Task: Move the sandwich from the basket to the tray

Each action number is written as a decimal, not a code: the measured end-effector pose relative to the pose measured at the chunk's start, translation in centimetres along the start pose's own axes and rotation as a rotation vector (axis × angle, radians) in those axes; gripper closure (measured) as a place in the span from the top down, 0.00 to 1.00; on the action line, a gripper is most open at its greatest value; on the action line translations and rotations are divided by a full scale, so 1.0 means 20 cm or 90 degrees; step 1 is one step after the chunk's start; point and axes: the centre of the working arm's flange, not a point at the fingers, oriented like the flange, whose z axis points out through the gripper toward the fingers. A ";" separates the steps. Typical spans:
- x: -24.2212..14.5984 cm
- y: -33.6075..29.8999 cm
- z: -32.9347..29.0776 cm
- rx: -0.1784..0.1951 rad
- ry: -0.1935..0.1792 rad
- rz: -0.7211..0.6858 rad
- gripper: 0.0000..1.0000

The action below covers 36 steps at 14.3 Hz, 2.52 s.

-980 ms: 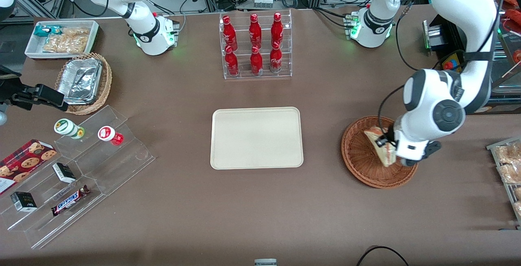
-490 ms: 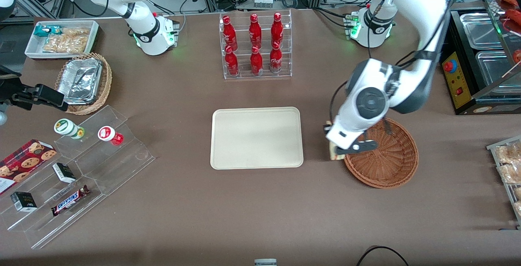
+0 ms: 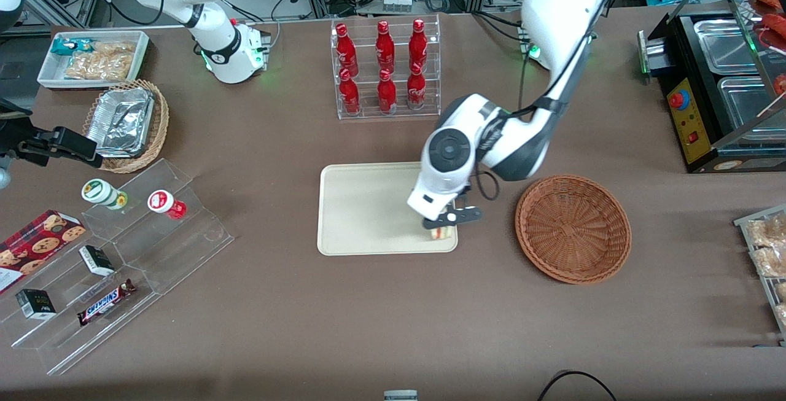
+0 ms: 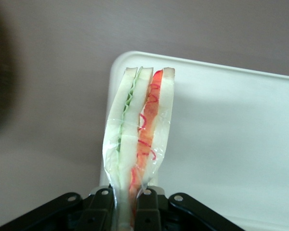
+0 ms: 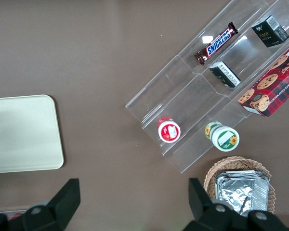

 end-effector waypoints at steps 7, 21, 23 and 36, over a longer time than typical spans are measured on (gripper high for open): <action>-0.18 0.33 0.17 -0.047 0.032 0.016 0.15; -0.28 0.44 0.23 -0.054 0.012 0.028 0.78; -0.27 0.40 0.07 -0.036 0.010 0.023 0.99; 0.22 -0.65 -0.39 0.031 -0.029 -0.065 1.00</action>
